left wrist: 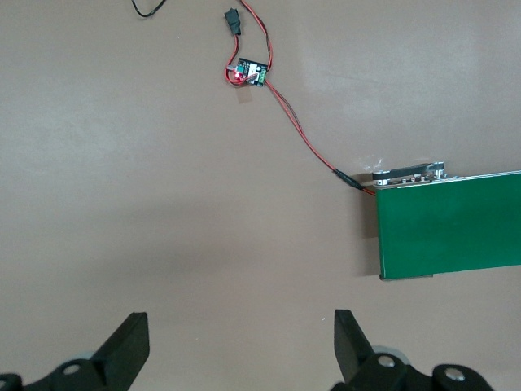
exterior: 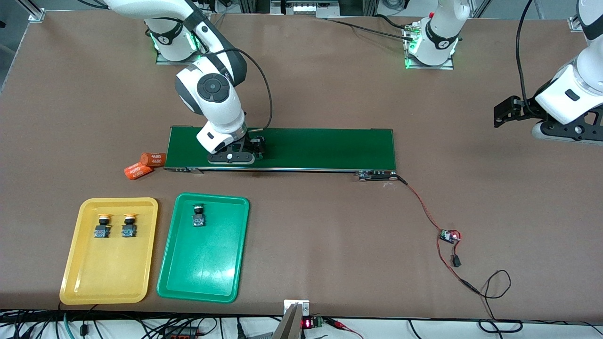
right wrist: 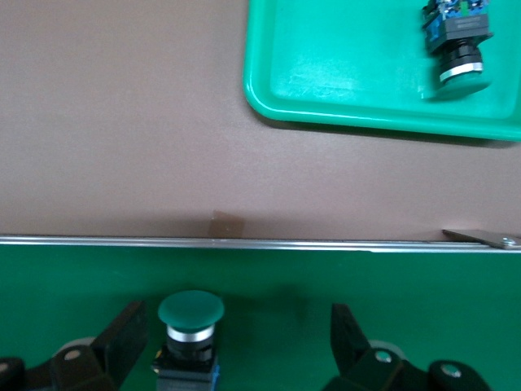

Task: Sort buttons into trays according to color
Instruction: 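Carry the green-capped button to the green tray with the right gripper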

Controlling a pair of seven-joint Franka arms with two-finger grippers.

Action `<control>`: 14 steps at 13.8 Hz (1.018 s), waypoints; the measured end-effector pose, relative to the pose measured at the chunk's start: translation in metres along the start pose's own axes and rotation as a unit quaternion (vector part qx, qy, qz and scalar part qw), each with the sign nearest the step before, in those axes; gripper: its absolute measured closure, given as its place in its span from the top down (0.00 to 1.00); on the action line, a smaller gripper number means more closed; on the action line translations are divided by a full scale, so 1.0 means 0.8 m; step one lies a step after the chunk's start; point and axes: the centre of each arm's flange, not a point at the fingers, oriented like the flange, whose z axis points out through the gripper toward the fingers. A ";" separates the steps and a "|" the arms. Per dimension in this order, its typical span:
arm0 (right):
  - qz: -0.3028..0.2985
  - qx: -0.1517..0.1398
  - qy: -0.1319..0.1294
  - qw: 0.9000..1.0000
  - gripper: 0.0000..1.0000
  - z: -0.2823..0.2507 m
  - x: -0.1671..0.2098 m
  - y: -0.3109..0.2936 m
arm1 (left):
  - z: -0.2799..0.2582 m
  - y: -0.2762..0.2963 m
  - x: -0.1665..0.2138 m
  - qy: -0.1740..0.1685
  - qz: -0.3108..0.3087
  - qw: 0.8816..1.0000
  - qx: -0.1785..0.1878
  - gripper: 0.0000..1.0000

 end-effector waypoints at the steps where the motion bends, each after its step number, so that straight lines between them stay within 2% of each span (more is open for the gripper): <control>1: 0.000 0.001 -0.002 1.000 1.00 0.004 -0.001 0.000 | 0.000 0.000 0.000 0.000 0.000 1.000 0.000 1.00; 9: 0.001 -0.009 -0.038 0.999 1.00 0.054 -0.016 0.002 | 0.000 0.001 0.000 0.000 0.001 1.000 0.000 1.00; 10: 0.000 -0.011 -0.041 0.999 0.95 0.059 -0.019 0.003 | 0.000 0.002 0.000 0.000 0.001 1.000 0.000 1.00; 14: 0.002 -0.013 -0.046 0.999 0.44 0.064 -0.021 0.008 | 0.000 0.002 0.000 0.000 0.001 1.000 0.000 1.00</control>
